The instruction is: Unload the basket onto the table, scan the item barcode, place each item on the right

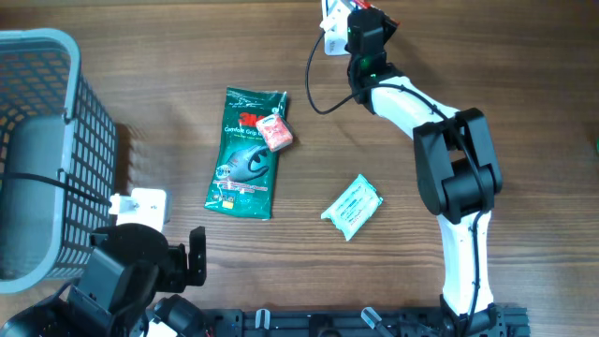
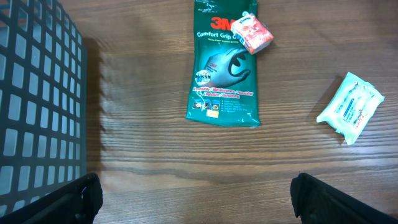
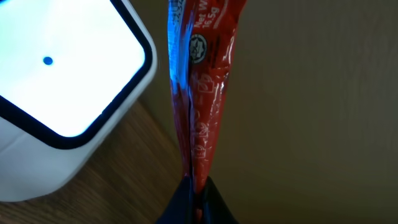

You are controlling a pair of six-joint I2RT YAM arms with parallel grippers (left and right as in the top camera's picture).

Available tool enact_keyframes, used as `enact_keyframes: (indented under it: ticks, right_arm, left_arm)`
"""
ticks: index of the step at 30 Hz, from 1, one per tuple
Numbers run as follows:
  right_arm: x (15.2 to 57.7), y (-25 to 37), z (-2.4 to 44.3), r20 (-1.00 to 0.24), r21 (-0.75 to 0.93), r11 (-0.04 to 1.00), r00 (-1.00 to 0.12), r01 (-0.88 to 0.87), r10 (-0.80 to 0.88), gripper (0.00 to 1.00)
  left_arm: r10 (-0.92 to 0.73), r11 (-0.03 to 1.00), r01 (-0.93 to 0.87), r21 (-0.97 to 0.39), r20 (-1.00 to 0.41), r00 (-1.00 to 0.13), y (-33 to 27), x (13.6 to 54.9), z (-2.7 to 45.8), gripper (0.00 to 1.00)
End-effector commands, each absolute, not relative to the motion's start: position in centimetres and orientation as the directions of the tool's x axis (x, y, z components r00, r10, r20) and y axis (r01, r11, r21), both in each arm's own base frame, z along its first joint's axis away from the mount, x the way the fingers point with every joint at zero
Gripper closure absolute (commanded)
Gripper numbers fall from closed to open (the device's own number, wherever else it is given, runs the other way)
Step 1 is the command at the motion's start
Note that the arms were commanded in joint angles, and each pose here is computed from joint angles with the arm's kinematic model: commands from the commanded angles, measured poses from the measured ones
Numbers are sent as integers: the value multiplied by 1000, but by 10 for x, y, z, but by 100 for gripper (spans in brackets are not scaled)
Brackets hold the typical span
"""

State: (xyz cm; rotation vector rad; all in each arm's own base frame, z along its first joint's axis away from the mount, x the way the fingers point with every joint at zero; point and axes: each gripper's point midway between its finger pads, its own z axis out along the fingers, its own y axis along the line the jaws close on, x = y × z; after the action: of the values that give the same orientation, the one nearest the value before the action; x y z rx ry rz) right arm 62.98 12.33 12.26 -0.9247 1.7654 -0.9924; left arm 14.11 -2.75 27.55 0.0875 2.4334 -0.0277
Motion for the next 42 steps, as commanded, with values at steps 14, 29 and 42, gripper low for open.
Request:
enact_keyframes:
  ticks: [14, 29, 42]
  right_arm:
    - [518, -228, 158, -496, -675, 703, -843, 225, -207, 96]
    - [419, -317, 66, -554, -233, 764, -728, 602, 404, 74]
    - [462, -206, 211, -660, 396, 790, -453, 468, 599, 0]
  left_arm:
    - [40, 998, 55, -2, -659, -751, -25, 141, 278, 0]
    - [40, 998, 55, -2, -659, -751, -25, 141, 278, 0]
    - [40, 998, 55, -2, -659, -751, -25, 141, 278, 0]
